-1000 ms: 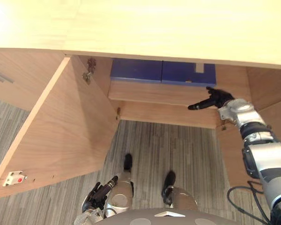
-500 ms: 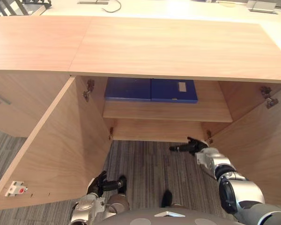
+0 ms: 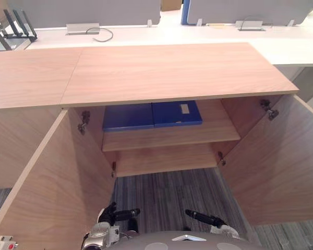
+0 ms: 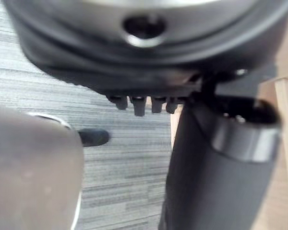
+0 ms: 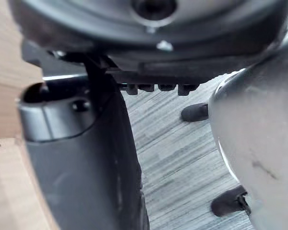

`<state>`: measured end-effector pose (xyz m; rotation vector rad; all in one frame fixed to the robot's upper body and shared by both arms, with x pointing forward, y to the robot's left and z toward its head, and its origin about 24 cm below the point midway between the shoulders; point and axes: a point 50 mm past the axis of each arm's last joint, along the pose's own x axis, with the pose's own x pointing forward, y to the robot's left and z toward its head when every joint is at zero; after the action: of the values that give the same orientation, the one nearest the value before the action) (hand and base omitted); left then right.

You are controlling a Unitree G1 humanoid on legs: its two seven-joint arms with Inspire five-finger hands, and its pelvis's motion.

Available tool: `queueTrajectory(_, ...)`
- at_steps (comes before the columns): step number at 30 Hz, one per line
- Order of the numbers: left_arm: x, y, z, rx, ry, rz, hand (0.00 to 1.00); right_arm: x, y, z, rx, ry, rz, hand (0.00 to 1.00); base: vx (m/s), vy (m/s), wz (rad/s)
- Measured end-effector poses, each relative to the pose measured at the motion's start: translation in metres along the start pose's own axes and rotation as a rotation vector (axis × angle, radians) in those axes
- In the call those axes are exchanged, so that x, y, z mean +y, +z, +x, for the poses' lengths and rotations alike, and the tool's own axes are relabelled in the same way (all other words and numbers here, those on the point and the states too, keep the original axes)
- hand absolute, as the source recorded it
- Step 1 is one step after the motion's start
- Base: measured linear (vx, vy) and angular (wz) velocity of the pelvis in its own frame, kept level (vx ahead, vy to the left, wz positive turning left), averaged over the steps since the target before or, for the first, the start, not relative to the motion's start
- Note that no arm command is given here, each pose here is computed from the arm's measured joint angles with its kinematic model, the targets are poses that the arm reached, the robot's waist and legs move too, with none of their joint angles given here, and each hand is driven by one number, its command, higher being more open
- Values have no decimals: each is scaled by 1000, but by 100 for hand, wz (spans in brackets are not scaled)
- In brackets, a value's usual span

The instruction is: Walk over to the cabinet, pick up the folder, carry it to the office cabinet, place the folder inside the office cabinet, then close the office cabinet door

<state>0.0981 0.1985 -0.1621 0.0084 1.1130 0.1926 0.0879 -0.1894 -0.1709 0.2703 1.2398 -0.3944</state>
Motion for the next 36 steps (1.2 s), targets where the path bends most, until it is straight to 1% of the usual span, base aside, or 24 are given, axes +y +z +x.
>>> queueTrajectory(2,-2,-4,0,17,4,-43,100,-4,-6,-1,11,-18,83,100,24,3,-24)
queueTrajectory(5,-5,-7,0,30,-2,-47,100,-7,-11,-1,18,-36,175,100,13,4,-23)
queueTrajectory(6,-5,-7,0,33,-1,-51,100,-11,-15,-2,18,-56,250,100,34,5,-31)
queueTrajectory(10,-5,-10,-1,42,0,-75,100,-17,-23,-3,29,-83,370,100,38,8,-27)
queueTrajectory(15,-7,-9,-1,33,-16,-29,100,-18,-24,-3,23,-86,377,100,39,7,-10)
queueTrajectory(28,-9,-5,0,4,-24,-31,100,-18,-11,-2,0,-77,339,100,31,44,-40)
queueTrajectory(36,-12,-4,0,-5,-33,-22,100,-19,-6,-1,-13,-81,404,100,40,40,-26)
